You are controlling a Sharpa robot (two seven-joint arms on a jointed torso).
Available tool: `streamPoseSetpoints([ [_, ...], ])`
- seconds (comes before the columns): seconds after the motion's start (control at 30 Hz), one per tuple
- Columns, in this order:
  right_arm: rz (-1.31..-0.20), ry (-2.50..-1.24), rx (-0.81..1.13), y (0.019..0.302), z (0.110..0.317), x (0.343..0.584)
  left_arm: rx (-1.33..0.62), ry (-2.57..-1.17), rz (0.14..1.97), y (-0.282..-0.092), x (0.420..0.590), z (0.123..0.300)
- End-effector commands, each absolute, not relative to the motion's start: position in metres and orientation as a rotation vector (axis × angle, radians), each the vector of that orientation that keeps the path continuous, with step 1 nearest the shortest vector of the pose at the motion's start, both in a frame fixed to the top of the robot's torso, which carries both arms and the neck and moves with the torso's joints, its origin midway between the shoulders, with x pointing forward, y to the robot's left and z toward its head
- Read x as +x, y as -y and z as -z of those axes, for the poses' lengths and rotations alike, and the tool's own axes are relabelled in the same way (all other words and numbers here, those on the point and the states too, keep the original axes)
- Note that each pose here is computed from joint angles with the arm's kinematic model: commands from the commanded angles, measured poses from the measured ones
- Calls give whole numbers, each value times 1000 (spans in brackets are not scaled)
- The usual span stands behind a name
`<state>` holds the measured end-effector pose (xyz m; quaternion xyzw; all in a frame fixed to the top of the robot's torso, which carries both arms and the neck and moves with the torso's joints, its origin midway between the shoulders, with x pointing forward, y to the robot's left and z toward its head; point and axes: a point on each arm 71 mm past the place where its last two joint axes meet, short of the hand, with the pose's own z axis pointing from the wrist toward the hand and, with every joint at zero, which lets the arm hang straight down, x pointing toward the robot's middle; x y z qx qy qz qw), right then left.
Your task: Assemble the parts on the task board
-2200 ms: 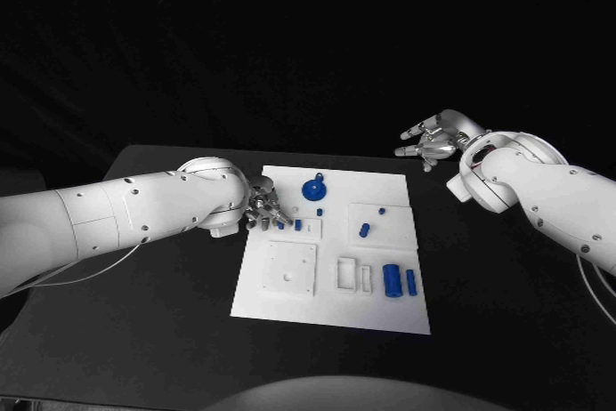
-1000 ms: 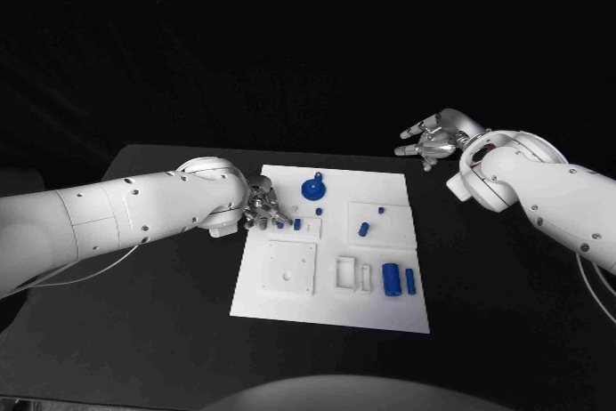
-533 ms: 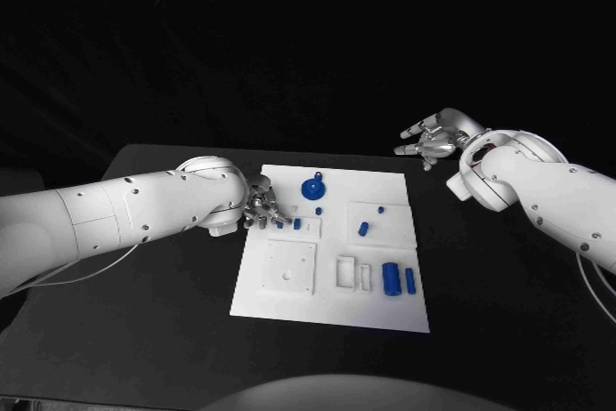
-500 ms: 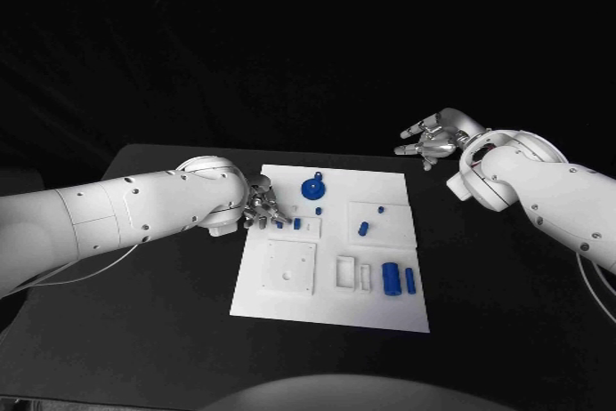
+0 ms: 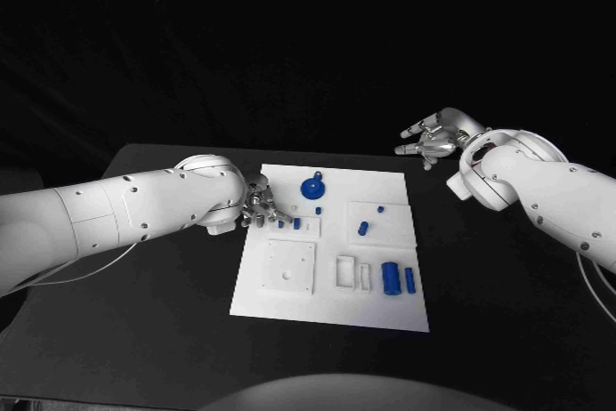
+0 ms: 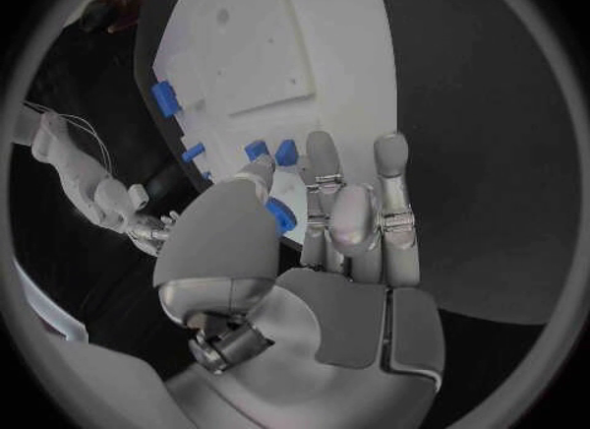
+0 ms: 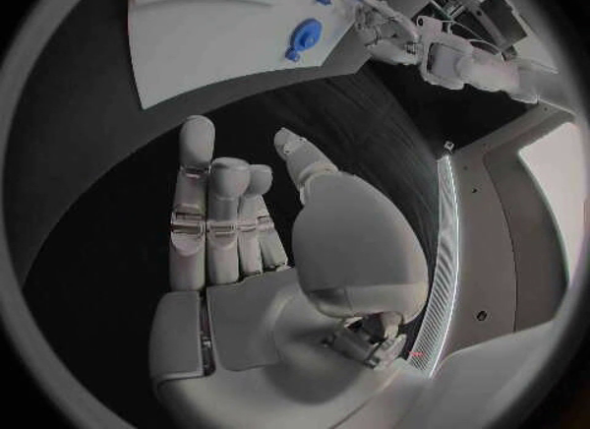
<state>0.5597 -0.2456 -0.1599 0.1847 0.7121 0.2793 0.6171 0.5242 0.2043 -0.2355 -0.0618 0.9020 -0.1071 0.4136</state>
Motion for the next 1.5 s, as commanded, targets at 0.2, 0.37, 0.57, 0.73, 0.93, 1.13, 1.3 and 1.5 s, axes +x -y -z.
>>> streamPoseSetpoints([
  [0.2,-648,-1649,415,244,161,560,-183,-2289,229,-210,521,244],
  [0.37,-647,-1652,416,244,162,560,-198,-2278,242,-211,521,243],
  [0.57,-647,-1654,417,245,164,559,-226,-2254,260,-215,521,242],
  [0.73,-646,-1655,418,245,165,559,-279,-2210,335,-218,521,239],
  [0.93,-645,-1657,419,245,166,559,-348,-2096,457,-217,524,228],
  [1.13,-645,-1658,420,245,166,559,-418,-1968,618,-213,528,214],
  [1.3,-645,-1658,420,245,167,559,-425,-1860,776,-206,529,204],
  [1.5,-645,-1659,420,246,167,559,-381,-1815,882,-196,528,198],
])
